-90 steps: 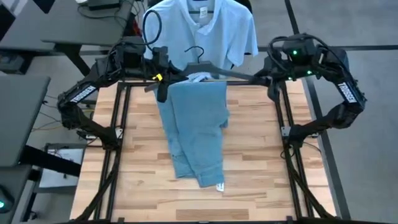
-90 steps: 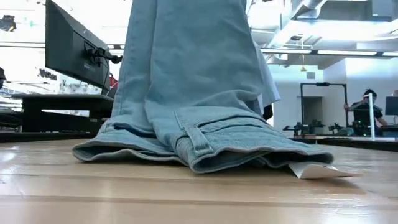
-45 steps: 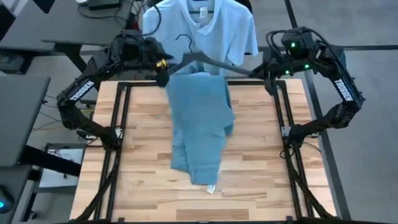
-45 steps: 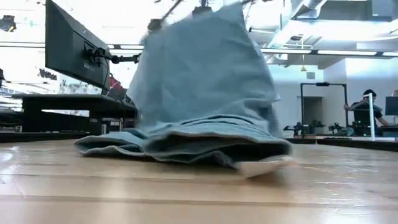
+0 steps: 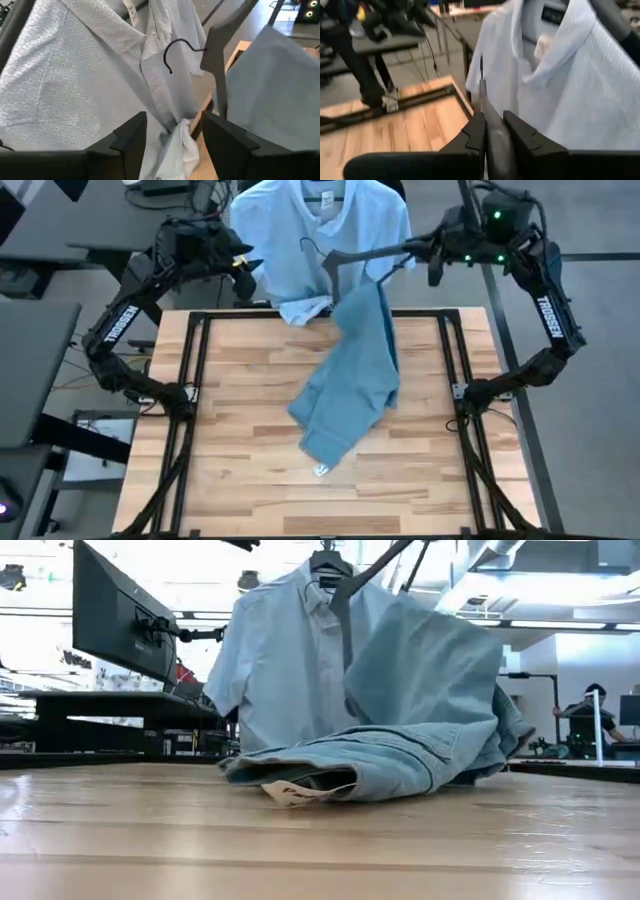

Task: Hang clothes
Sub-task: Hang the blue jeans on the rack

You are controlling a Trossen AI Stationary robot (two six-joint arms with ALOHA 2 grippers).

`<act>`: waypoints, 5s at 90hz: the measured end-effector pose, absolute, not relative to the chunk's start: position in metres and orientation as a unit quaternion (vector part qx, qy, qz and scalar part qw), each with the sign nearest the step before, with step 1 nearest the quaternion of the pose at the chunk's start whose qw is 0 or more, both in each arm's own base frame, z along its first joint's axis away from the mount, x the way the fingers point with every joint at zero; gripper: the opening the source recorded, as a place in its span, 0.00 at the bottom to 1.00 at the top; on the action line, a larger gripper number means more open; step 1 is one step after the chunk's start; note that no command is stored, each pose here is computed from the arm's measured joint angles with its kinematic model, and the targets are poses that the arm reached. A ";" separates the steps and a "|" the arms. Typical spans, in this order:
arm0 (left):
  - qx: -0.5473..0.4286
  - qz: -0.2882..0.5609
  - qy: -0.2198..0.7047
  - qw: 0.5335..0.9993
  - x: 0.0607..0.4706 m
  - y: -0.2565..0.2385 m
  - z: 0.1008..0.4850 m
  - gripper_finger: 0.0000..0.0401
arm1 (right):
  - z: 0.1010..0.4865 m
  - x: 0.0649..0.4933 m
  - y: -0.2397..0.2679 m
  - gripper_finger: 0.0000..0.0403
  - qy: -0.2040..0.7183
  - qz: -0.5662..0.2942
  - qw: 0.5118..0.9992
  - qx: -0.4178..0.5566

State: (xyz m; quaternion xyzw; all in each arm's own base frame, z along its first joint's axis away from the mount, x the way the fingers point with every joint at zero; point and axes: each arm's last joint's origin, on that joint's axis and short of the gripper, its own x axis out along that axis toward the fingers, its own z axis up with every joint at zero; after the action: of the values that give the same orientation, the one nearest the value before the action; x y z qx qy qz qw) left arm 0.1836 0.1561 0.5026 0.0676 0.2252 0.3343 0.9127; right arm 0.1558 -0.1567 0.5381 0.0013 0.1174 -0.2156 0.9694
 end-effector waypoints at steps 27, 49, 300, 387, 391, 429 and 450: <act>0.068 0.335 0.224 0.913 0.184 0.156 0.503 0.42 | 0.577 0.154 -0.164 0.07 -0.060 -0.243 0.963 -0.097; 0.068 0.335 0.222 0.913 0.184 0.157 0.503 0.43 | 0.592 0.161 -0.180 0.07 -0.155 -0.235 0.949 -0.138; 0.087 0.092 -0.012 0.992 0.316 0.221 0.454 0.08 | 0.628 0.200 -0.119 0.10 -0.216 -0.100 0.958 -0.158; -0.015 0.209 0.441 0.873 0.184 0.167 0.447 0.07 | 0.518 0.184 -0.192 0.30 0.263 -0.195 0.943 0.053; -0.018 0.210 0.441 0.873 0.183 0.165 0.449 0.07 | 0.517 0.182 -0.192 0.33 0.268 -0.196 0.941 0.060; -0.044 0.174 0.439 0.880 0.177 0.143 0.466 0.06 | 0.506 0.206 -0.201 0.49 0.279 -0.136 0.951 -0.006; -0.029 0.154 0.436 0.886 0.184 0.136 0.466 0.06 | 0.480 0.255 -0.205 0.47 0.288 -0.021 0.957 -0.014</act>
State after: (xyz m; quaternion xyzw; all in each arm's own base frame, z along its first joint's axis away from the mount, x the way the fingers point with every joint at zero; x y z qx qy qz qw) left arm 0.1844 0.1363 0.4661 -0.0295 0.4361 0.1539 0.8861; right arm 0.2551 -0.2051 0.4799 -0.0144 0.2879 -0.0215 0.9573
